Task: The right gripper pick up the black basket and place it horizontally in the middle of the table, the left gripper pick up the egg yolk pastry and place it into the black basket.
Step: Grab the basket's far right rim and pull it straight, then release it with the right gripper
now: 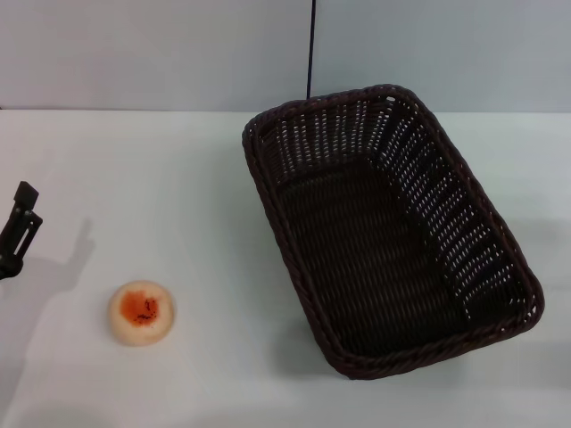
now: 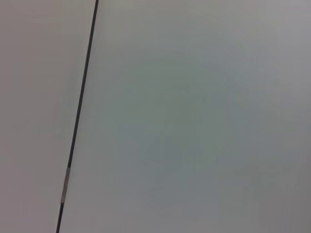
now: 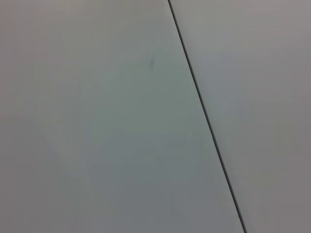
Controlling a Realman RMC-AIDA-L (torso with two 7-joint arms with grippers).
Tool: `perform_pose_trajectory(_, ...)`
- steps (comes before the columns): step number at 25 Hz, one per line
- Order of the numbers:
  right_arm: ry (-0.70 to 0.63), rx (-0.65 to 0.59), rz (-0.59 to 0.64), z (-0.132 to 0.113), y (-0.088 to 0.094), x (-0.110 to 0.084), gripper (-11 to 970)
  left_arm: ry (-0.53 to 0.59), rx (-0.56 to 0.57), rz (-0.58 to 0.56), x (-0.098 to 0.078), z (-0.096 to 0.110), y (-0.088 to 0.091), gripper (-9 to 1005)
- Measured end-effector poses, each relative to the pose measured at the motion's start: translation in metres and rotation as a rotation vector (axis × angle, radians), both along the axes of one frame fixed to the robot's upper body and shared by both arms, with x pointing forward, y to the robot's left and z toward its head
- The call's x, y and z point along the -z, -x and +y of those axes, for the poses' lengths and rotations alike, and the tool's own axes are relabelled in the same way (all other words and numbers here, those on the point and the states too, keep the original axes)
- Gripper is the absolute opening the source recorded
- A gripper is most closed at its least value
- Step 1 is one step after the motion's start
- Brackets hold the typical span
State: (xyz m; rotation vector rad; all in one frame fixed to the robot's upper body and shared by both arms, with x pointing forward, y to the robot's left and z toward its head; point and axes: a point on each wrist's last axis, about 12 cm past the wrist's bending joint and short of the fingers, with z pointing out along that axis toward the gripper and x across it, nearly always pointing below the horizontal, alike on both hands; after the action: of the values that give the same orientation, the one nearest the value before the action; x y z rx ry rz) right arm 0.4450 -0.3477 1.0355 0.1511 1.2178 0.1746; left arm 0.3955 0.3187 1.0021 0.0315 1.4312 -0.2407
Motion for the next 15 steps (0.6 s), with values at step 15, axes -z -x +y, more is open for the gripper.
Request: perform_pose_trajectory(15, 0.010, -0.126, 0.047, -0.021, 0.006, -0.005, 666, 0.005, 0.011, 0.011, 0.000, 0.005, -0.001, 813)
